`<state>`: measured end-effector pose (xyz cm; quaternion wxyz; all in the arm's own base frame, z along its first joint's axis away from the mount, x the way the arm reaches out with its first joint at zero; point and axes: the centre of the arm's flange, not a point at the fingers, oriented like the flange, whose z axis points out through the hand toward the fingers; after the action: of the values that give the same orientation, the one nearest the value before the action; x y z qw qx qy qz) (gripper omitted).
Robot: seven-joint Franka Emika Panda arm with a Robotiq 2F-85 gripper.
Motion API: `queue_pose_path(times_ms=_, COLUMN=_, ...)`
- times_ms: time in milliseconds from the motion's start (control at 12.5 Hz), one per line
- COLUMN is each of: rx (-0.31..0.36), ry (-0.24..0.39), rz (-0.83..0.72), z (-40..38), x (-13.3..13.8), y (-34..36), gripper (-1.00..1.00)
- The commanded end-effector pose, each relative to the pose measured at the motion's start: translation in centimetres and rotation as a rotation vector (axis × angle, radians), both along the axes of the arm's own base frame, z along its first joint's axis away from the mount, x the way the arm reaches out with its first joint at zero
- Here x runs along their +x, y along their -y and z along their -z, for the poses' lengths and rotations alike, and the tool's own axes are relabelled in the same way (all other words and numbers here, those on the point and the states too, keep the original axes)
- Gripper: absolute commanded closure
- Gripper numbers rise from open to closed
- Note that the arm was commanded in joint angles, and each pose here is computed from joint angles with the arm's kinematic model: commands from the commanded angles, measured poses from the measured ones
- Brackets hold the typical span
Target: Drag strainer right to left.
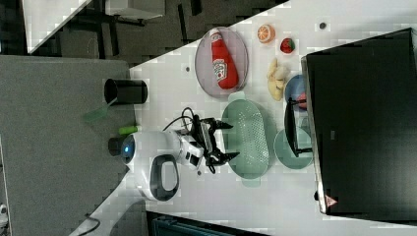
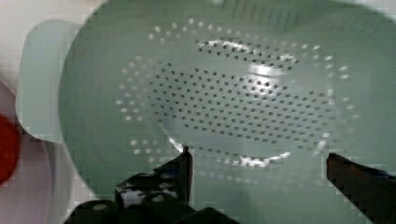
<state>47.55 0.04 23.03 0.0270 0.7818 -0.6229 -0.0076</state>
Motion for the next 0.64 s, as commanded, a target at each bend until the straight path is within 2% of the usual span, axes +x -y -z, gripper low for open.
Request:
queue_pose_path(times_ms=80, rx=0.007, ry=0.026, rz=0.182, z=3.6, x=-0.3, y=-0.7, gripper=-1.0)
queue_pose_path(times_ms=400, rx=0.022, ry=0.049, rz=0.192, z=6.8, x=-0.5, y=-2.9, gripper=-1.0)
queue_pose_path(times_ms=640, rx=0.022, ry=0.031, rz=0.169, z=7.9, x=-1.0, y=-4.0, gripper=-1.0)
